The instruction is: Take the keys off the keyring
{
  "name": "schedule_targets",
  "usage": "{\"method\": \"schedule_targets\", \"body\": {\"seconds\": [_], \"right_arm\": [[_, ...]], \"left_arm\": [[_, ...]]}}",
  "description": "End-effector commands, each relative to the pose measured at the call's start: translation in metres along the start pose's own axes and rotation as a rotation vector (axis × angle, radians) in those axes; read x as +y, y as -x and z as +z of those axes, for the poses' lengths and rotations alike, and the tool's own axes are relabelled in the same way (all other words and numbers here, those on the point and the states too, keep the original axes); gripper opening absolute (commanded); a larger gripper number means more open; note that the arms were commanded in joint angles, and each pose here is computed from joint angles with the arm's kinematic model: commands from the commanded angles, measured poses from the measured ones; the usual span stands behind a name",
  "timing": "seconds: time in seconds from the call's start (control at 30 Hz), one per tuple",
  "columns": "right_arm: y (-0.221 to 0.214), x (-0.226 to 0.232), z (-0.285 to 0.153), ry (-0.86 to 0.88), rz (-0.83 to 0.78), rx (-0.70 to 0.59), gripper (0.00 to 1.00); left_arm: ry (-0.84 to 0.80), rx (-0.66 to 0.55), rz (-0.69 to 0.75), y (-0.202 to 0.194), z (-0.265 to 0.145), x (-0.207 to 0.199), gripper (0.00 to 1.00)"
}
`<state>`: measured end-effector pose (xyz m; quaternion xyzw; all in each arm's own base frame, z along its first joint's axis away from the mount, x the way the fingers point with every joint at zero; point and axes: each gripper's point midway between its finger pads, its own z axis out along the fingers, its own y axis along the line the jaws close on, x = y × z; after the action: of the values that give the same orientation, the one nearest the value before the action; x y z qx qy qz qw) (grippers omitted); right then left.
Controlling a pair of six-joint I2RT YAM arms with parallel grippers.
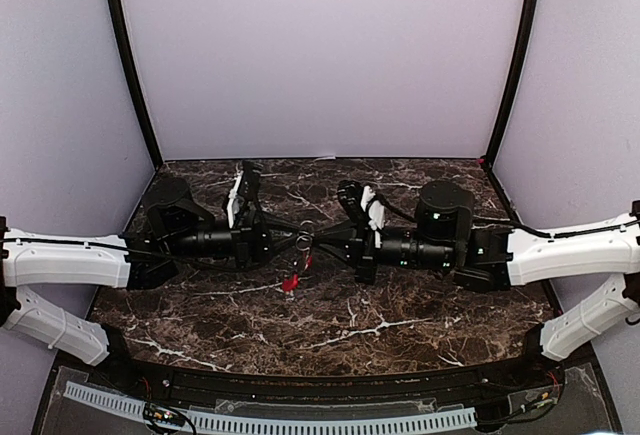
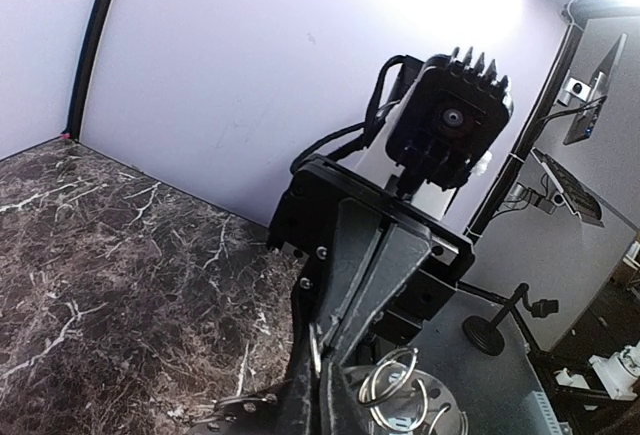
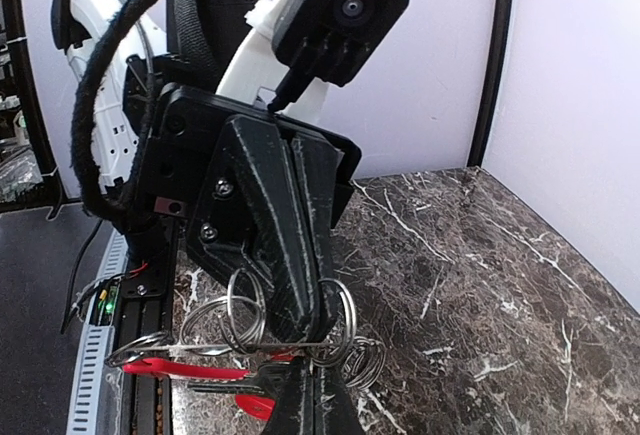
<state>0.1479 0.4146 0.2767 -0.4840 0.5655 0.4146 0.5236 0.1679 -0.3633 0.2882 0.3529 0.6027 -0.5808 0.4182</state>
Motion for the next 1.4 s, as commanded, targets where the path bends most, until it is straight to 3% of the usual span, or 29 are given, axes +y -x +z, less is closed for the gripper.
{"method": "schedule_targets", "body": {"seconds": [0.0, 0.3, 0.5, 0.87, 1.2, 1.37], "right_arm": [[0.016, 0.020, 0.015, 0.049, 0.012, -0.054, 0.02], [0.007, 0.005, -0.013, -0.036, 0.020, -0.065, 0.29], [0.020, -0.008, -0.040, 0.021, 0.114, -0.182, 0.41], [0.058, 0.003, -0.031, 0.235, 0.311, -0.288, 0.35], [0.052, 0.011, -0.014, 0.297, 0.322, -0.249, 0.32], [0.051, 0.011, -0.009, 0.303, 0.324, -0.234, 0.24]], "left_arm": [[0.003, -0.100, 0.019, 0.021, 0.000, -0.005, 0.00], [-0.046, -0.107, 0.049, 0.017, -0.006, -0.016, 0.00], [-0.122, -0.096, 0.085, 0.016, -0.008, -0.030, 0.00], [-0.136, -0.081, 0.112, 0.012, -0.011, -0.034, 0.00], [-0.137, -0.083, 0.114, 0.011, -0.012, -0.034, 0.00], [-0.140, -0.082, 0.114, 0.011, -0.012, -0.035, 0.00]]}}
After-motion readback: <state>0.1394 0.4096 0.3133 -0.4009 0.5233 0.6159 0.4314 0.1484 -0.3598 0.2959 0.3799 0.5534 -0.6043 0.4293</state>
